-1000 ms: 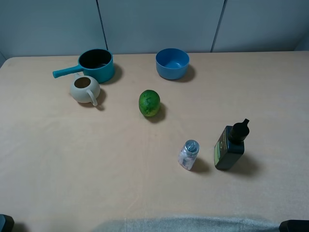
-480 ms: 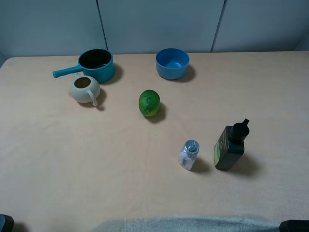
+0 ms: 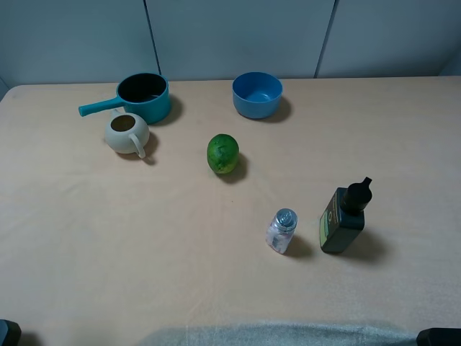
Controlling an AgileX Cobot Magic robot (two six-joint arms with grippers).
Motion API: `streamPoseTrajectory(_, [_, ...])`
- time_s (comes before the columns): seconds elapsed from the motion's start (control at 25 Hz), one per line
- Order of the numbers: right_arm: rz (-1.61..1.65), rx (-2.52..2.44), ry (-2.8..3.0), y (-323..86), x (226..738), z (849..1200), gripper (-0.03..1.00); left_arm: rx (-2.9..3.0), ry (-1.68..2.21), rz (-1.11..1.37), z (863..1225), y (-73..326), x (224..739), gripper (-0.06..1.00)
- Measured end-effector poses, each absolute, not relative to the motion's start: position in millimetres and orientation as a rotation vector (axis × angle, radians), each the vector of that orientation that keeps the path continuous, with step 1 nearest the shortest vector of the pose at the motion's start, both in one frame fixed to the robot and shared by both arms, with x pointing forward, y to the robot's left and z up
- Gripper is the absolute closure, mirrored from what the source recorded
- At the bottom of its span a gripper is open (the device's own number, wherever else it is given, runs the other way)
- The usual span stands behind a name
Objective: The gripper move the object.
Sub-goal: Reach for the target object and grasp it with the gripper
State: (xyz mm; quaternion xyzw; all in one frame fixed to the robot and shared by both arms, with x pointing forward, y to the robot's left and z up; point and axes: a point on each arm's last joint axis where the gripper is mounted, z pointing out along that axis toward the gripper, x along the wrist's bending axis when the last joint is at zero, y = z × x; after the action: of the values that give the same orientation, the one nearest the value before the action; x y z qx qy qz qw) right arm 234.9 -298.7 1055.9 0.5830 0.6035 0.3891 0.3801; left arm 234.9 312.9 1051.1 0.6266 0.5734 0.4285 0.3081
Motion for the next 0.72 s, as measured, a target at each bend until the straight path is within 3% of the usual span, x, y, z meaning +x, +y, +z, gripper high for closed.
streamPoseTrajectory(0.28, [0.968,1.480,1.569,-298.3,248.9,1079.4,0.28,1.657,1.516,1.133,1051.1,312.9,234.9,-0.05])
streamPoseTrajectory(0.72, [0.909,1.425,1.827,-286.1,327.7,1133.4,0.28,1.657,1.516,1.133,1051.1,312.9,234.9,-0.05])
